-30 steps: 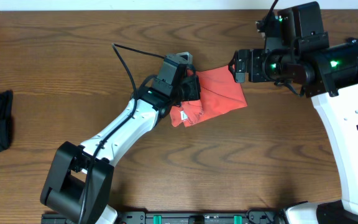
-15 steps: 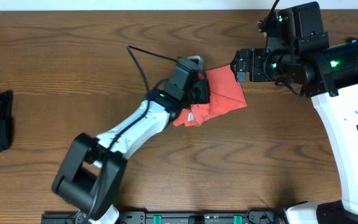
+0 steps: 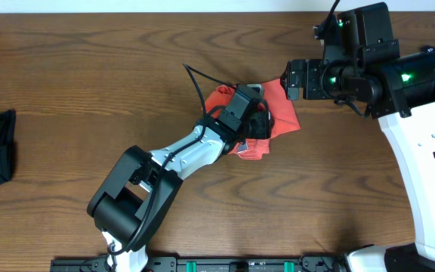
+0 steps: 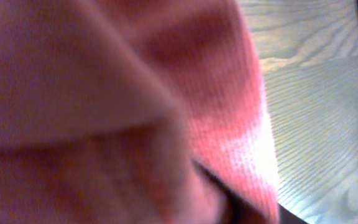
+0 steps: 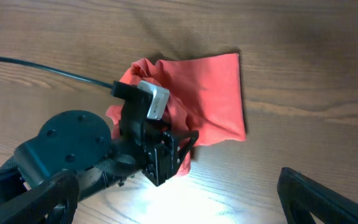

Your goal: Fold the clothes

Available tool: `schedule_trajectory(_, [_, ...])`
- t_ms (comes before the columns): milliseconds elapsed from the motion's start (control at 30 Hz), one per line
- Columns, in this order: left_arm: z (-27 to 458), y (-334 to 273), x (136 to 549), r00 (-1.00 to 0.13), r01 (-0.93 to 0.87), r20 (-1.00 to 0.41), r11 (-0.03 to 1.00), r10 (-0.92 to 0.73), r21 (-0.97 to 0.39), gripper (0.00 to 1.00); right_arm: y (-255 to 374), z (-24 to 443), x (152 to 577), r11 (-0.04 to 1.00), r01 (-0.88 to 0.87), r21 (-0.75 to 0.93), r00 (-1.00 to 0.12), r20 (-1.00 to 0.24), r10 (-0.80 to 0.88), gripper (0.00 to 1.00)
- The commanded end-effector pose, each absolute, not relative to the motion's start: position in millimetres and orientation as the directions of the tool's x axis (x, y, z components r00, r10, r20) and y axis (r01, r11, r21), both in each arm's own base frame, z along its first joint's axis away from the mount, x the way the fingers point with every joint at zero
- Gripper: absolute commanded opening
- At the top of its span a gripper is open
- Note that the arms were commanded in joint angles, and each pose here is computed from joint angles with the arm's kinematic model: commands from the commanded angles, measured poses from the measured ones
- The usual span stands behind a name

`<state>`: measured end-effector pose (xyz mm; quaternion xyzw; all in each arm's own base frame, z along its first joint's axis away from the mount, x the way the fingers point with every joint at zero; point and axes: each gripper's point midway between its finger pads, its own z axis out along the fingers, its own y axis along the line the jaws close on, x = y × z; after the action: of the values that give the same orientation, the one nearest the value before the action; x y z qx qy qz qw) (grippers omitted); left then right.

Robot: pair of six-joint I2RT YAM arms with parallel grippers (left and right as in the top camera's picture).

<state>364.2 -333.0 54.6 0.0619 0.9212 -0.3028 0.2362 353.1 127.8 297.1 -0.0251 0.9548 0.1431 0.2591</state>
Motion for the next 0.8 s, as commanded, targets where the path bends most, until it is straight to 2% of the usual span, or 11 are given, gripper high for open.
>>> schedule_trajectory(0, [68,-344,368,-0.875,0.284,-0.484,0.777,-0.031,-0.563,0.53,124,302,350,0.959,-0.111,0.261,-0.856,-0.515,0.041,0.99])
schedule_trajectory(167, [92,-358,378,-0.851,0.316,-0.523,0.751,-0.044,-0.579,0.59,117,302,352,0.97,-0.089,0.227,-0.85,-0.524,0.045,0.99])
schedule_trajectory(300, [110,-371,381,-0.833,0.349,-0.551,0.73,-0.046,-0.588,0.59,112,302,354,0.973,-0.075,0.218,-0.848,-0.528,0.053,0.99])
schedule_trajectory(600, [124,-402,361,-0.793,0.458,-0.608,0.693,0.035,-0.557,0.63,95,303,361,0.975,-0.028,0.22,-0.841,-0.533,0.096,0.99])
schedule_trajectory(700, [123,-404,357,-0.798,0.458,-0.602,0.693,0.045,-0.556,0.62,92,302,361,0.976,-0.019,0.219,-0.841,-0.532,0.103,0.99])
schedule_trajectory(733, [122,-403,355,-0.801,0.456,-0.596,0.696,0.049,-0.555,0.56,90,303,361,0.976,-0.016,0.219,-0.84,-0.532,0.106,0.99])
schedule_trajectory(767, [122,-402,355,-0.803,0.454,-0.593,0.698,0.051,-0.554,0.55,90,303,362,0.976,-0.014,0.219,-0.839,-0.533,0.108,0.99])
